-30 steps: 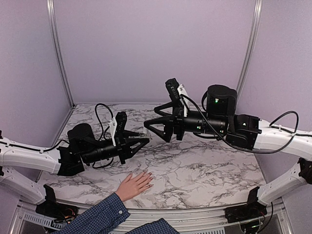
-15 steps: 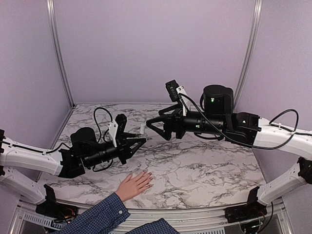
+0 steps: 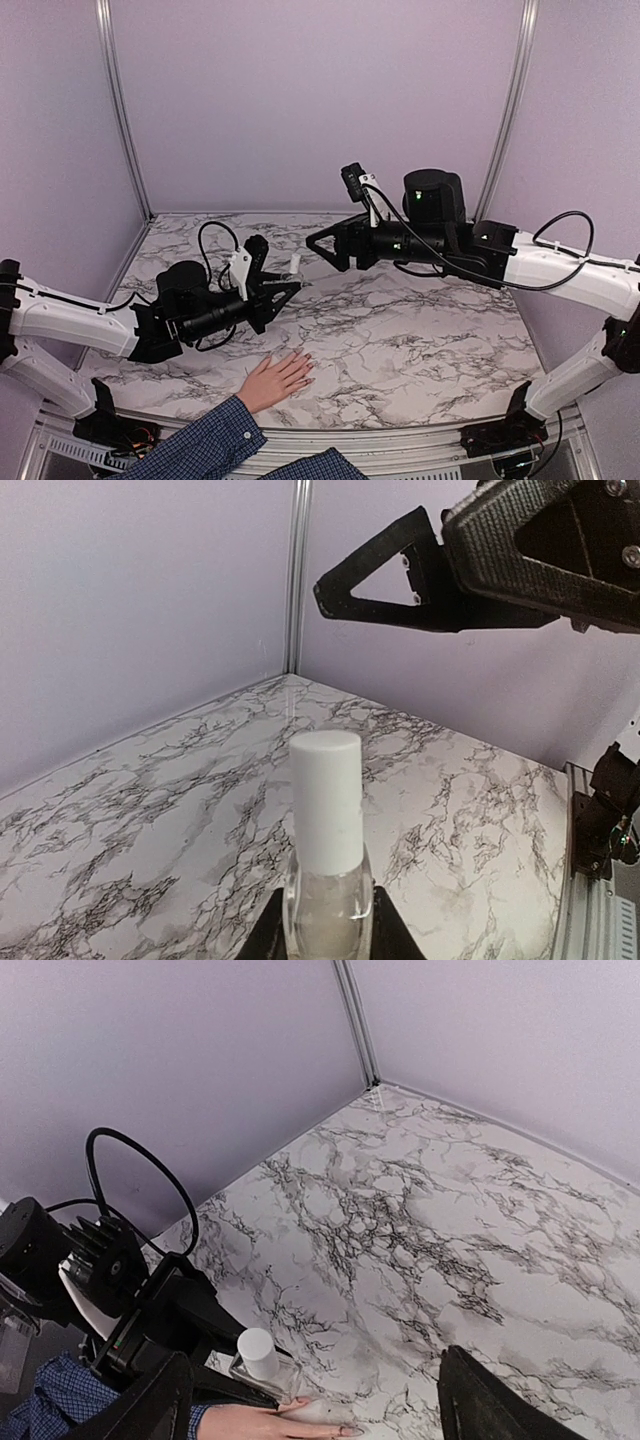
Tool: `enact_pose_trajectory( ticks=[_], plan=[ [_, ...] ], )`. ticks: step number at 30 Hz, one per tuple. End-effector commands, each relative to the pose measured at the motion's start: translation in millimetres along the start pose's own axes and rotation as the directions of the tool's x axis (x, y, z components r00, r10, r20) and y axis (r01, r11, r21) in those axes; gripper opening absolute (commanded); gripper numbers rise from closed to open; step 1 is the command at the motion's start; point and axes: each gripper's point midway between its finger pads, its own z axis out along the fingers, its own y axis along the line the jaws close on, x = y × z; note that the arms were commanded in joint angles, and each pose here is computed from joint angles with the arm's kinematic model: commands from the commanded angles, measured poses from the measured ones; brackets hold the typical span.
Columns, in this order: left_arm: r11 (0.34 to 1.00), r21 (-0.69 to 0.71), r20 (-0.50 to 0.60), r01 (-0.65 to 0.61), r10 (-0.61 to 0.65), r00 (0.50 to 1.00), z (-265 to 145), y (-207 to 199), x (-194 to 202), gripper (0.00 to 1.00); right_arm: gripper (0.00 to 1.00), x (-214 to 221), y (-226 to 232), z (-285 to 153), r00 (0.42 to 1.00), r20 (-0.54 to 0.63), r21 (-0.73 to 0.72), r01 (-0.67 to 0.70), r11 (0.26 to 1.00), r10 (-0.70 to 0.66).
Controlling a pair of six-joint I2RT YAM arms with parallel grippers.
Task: Paint the nails
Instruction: Unscrew the nail polish bottle cap from the nail polish bottle.
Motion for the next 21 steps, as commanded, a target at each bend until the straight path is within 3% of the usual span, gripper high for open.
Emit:
enact_pose_trajectory(
  ticks=[1,7,21],
  plan=[
    [0.998,-0.066,0.066,-0.011,0.015,0.998,6,14,-25,0.0,0.82,-23,6,-1,1.0,0.027,-0.003,-0.013,1.0,0.013],
    [0.998,-0.069,0.071,-0.01,0.015,0.997,11,14,-28,0.0,0.78,-32,4,3,0.999,0.035,0.018,-0.023,1.0,0.022],
    [0.996,-0.073,0.164,-0.047,0.059,0.985,7,13,-41,0.0,0.54,-5,6,44,0.994,-0.034,-0.046,-0.108,0.993,0.107]
  ],
)
